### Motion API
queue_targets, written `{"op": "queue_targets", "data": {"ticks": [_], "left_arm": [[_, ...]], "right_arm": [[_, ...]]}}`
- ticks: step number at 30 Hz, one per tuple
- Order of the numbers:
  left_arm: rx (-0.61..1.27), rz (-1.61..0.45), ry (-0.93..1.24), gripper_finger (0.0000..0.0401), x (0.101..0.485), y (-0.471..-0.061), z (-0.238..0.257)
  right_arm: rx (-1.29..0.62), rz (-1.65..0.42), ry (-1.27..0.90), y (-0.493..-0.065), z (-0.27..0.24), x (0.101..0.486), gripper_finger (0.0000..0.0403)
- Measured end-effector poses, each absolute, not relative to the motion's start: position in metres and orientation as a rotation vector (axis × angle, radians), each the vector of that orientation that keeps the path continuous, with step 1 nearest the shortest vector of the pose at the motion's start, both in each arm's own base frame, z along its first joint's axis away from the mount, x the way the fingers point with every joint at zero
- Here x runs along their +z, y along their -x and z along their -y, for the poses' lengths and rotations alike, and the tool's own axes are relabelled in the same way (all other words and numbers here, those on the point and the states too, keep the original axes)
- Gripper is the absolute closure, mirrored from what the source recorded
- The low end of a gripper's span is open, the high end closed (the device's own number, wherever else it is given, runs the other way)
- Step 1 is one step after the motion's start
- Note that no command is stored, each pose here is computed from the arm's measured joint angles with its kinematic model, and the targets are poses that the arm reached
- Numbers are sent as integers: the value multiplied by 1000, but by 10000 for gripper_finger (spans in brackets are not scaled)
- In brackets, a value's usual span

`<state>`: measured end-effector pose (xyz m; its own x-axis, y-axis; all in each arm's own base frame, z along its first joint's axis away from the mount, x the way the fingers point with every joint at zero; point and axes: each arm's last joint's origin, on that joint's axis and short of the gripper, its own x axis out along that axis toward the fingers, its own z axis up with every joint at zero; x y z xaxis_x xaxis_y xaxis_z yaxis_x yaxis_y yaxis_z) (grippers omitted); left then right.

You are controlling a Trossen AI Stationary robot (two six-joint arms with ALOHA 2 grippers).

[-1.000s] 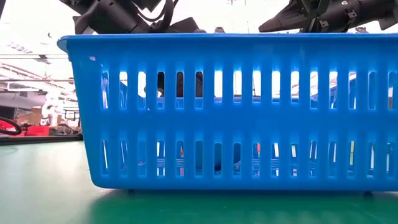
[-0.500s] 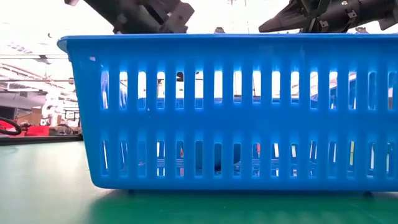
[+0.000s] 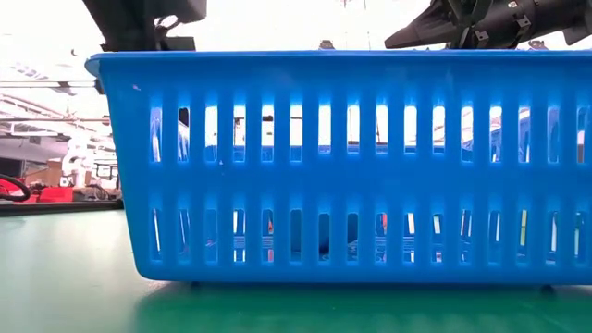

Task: Sort & place blocks by color
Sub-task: Put the orange block into the orange bin

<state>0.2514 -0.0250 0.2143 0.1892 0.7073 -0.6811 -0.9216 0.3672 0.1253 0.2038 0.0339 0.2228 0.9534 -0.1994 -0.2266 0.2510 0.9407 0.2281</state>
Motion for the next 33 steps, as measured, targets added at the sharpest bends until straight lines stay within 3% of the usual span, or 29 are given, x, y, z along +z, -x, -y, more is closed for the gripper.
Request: {"op": "queue_targets", "data": {"ticks": [6,16,27,33], "left_arm": [[1345,-666,498,134,177,-235,4],[1376,-496,904,155,140,-231,-8],[1173,-712,876,161,139,-238,0],[1219,-643,990,158,139,-239,-4]], "right_arm": [[-231,-203,-258,-204,-34,223,85],[-231,-203,-258,-204,-34,223,85],[-231,-203,-258,-204,-34,223,85],[-232,-203,-258,-204,-34,223,85]]}}
